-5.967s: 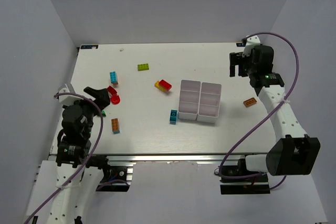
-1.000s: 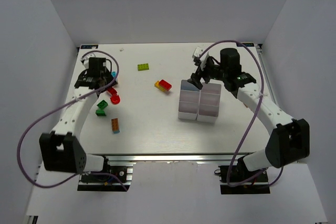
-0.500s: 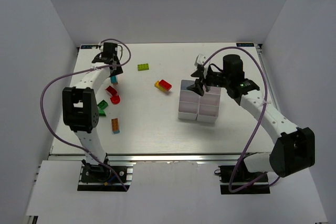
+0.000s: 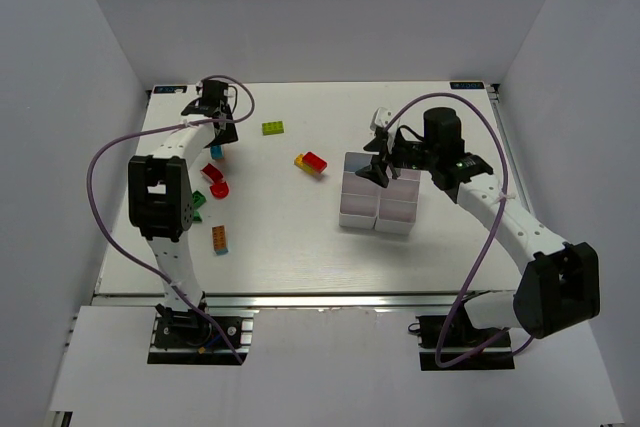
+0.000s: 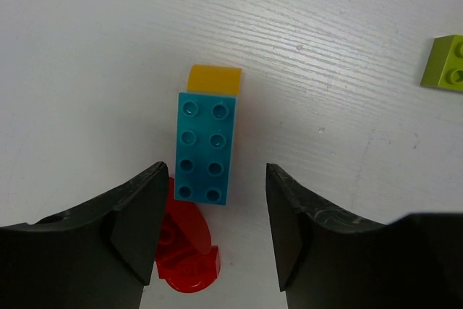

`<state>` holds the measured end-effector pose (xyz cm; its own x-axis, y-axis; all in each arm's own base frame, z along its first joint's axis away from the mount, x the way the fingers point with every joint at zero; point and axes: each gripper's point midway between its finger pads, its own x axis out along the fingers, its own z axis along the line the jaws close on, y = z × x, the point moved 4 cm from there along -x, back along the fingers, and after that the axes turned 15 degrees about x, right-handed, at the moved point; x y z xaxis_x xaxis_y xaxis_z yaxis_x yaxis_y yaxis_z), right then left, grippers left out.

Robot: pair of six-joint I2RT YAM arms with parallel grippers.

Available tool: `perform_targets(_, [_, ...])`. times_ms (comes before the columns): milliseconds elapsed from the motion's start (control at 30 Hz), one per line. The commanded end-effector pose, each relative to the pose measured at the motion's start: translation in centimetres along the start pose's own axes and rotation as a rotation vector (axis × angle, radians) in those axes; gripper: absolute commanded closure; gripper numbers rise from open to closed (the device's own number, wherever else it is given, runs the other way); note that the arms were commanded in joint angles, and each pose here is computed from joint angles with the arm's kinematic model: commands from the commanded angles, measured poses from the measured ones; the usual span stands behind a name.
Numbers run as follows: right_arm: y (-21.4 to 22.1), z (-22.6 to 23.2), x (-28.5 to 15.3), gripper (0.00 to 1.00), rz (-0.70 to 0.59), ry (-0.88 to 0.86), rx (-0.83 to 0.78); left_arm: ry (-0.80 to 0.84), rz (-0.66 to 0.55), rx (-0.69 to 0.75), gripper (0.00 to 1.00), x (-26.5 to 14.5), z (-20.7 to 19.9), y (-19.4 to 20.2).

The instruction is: Sort the legos into containers by color

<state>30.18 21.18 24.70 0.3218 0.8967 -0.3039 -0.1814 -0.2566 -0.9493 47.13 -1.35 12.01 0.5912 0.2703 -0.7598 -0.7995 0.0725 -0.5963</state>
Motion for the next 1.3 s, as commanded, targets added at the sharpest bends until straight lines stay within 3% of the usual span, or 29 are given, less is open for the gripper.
perform_targets(0, [-1.1, 0.4, -0.3, 0.3, -0.042, -0.01, -0.03, -0.006, -0.029, -0.004, 0.34, -0.3, 0.3, -0.7])
perform_targets(467, [-1.7, 0.2, -0.6, 0.29, -0.05, 0.005, -0.041, -0.003, 0.029, -0.008, 0.36, 1.6, 0.2, 1.6])
perform_targets(800, [-1.7, 0.0, -0.6, 0.29, -0.048, 0.007, -0.039, -0.002, 0.016, -0.015, 0.36, 1.8, 0.2, 1.0])
perform_targets(1267, [-1.5, 0.1, -0.8, 0.29, -0.049, 0.015, -0.03, 0.091, 0.022, 0.089, 0.36, 2.7, 0.5, 2.0])
